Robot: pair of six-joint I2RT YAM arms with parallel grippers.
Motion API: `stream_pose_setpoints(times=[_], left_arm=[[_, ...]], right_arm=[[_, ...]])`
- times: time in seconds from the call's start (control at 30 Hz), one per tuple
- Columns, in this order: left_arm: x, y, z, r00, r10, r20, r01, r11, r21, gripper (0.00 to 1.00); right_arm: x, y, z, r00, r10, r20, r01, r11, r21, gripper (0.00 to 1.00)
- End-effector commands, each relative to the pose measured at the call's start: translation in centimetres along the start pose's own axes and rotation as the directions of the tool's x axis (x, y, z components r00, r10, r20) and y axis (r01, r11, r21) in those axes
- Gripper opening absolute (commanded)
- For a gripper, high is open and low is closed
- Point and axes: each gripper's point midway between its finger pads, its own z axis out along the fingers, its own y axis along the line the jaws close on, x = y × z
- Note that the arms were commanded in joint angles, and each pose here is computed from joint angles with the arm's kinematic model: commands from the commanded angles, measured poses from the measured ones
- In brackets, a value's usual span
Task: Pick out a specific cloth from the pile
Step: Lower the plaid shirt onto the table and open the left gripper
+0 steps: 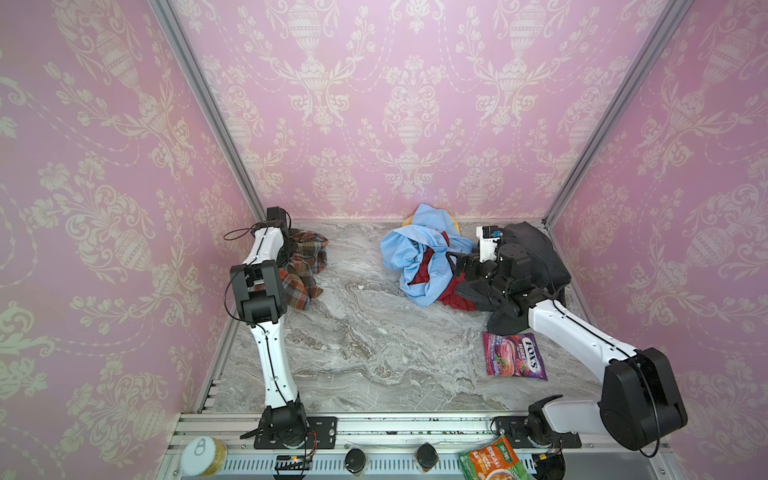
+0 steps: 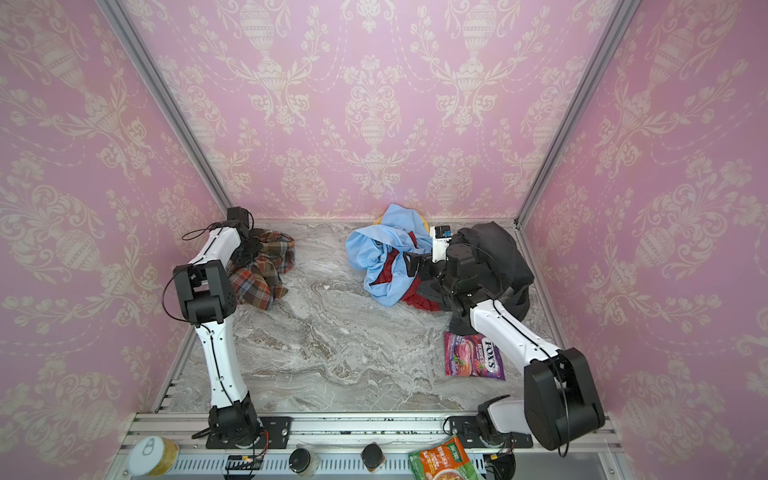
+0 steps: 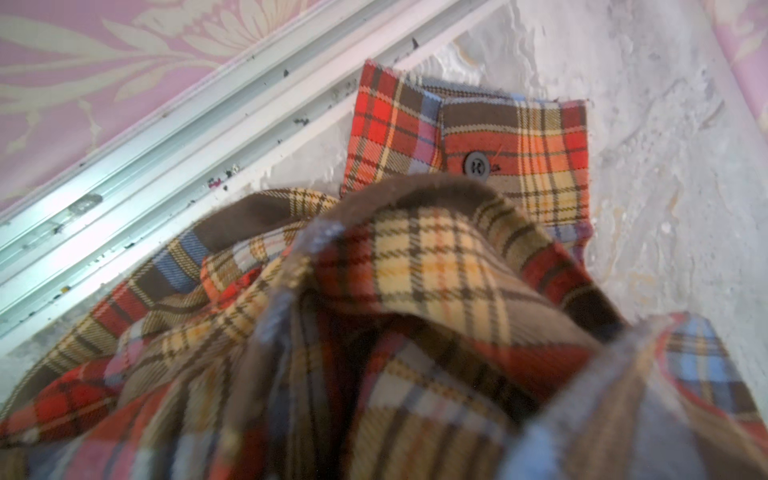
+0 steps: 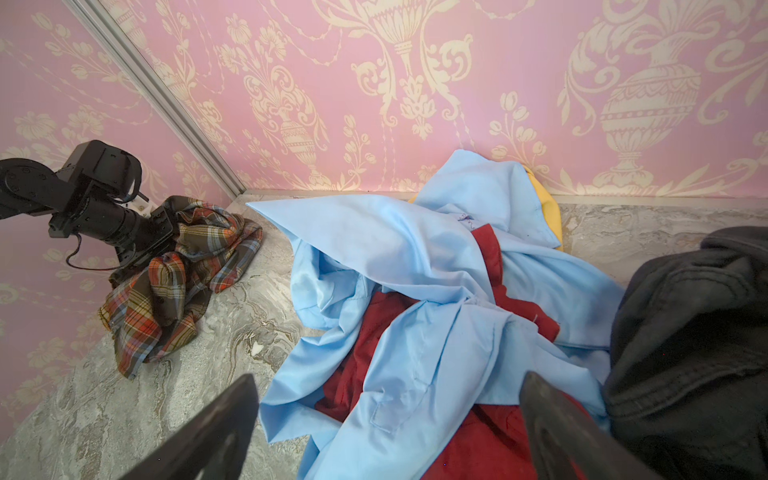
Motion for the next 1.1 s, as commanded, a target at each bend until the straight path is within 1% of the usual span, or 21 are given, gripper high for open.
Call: stream_pose_setpoints(times=[0.0, 0.07, 0.13, 0.2, 0.27, 0.3, 0.37, 0.43, 0.5, 0.6, 0.73, 0.8, 0.9, 0.93, 1.0, 1.07], left_arm=[[0.0, 1.5, 0.7, 1.000, -0.003, -0.020, 0.001, 0.997, -0.082, 0.13], [-0.3, 1.2, 0.4, 1.000, 0.013, -0.028, -0.016, 0.996, -0.087, 0.19], [-0.4, 0.9, -0.2, 0.999, 0.043, -0.013, -0.044, 0.995, -0.087, 0.29], [-0.9, -0.2, -1.6, 0.995, 0.093, 0.031, -0.091, 0.994, -0.057, 0.48], [-1.3, -1.2, -3.3, 0.988, 0.131, 0.076, -0.129, 0.991, -0.028, 0.62], [-1.5, -1.8, -4.1, 0.984, 0.152, 0.095, -0.152, 0.988, -0.005, 0.68], [-1.9, -2.5, -5.7, 0.975, 0.185, 0.124, -0.190, 0.981, 0.027, 0.76], [-1.9, -3.5, -6.9, 0.961, 0.238, 0.141, -0.249, 0.966, 0.065, 0.82], [-1.9, -4.3, -8.5, 0.941, 0.295, 0.168, -0.313, 0.945, 0.097, 0.90], [-1.8, -5.3, -10.5, 0.912, 0.347, 0.221, -0.383, 0.912, 0.148, 0.99], [-1.4, -6.3, -12.8, 0.868, 0.382, 0.318, -0.461, 0.858, 0.226, 0.99], [-1.1, -6.4, -13.5, 0.852, 0.397, 0.341, -0.490, 0.835, 0.252, 0.99], [0.0, -7.1, -14.7, 0.824, 0.414, 0.387, -0.542, 0.775, 0.326, 0.99], [0.3, -7.0, -15.0, 0.813, 0.425, 0.397, -0.559, 0.761, 0.330, 0.99], [0.6, -6.6, -14.9, 0.798, 0.452, 0.398, -0.581, 0.753, 0.310, 0.99], [1.2, -6.3, -14.8, 0.784, 0.485, 0.387, -0.606, 0.733, 0.309, 0.99]], right_arm=[[-0.1, 0.1, -0.7, 1.000, -0.020, 0.008, 0.020, 1.000, 0.009, 0.99], [-0.2, 0.2, -0.7, 1.000, -0.020, 0.010, 0.020, 1.000, 0.009, 0.99], [-0.3, 0.2, -0.6, 1.000, -0.021, 0.011, 0.021, 1.000, 0.005, 0.99], [-0.5, 0.4, -0.5, 1.000, -0.020, 0.012, 0.020, 1.000, -0.002, 0.99], [-0.7, 0.6, -0.4, 1.000, -0.020, 0.010, 0.020, 1.000, -0.012, 1.00], [-0.8, 0.7, -0.3, 1.000, -0.021, 0.009, 0.021, 1.000, -0.016, 1.00], [-1.2, 0.8, -0.3, 1.000, -0.029, 0.010, 0.029, 0.999, -0.016, 1.00], [-1.6, 0.9, -0.4, 0.999, -0.036, 0.015, 0.036, 0.999, -0.012, 1.00], [-1.8, 0.9, -0.6, 0.999, -0.044, 0.023, 0.044, 0.999, -0.011, 1.00], [-2.3, 1.1, -0.8, 0.998, -0.055, 0.025, 0.055, 0.998, -0.012, 1.00], [-2.7, 1.1, -1.1, 0.997, -0.076, 0.021, 0.076, 0.997, -0.005, 1.00], [-3.0, 1.2, -1.3, 0.996, -0.086, 0.025, 0.086, 0.996, 0.000, 1.00], [-3.3, 1.2, -1.6, 0.995, -0.097, 0.028, 0.097, 0.995, 0.007, 1.00], [-3.3, 1.2, -1.7, 0.995, -0.100, 0.029, 0.099, 0.995, 0.009, 1.00], [-3.4, 1.1, -1.9, 0.994, -0.101, 0.029, 0.101, 0.995, 0.013, 1.00], [-3.6, 1.2, -2.0, 0.994, -0.106, 0.032, 0.105, 0.994, 0.011, 1.00]])
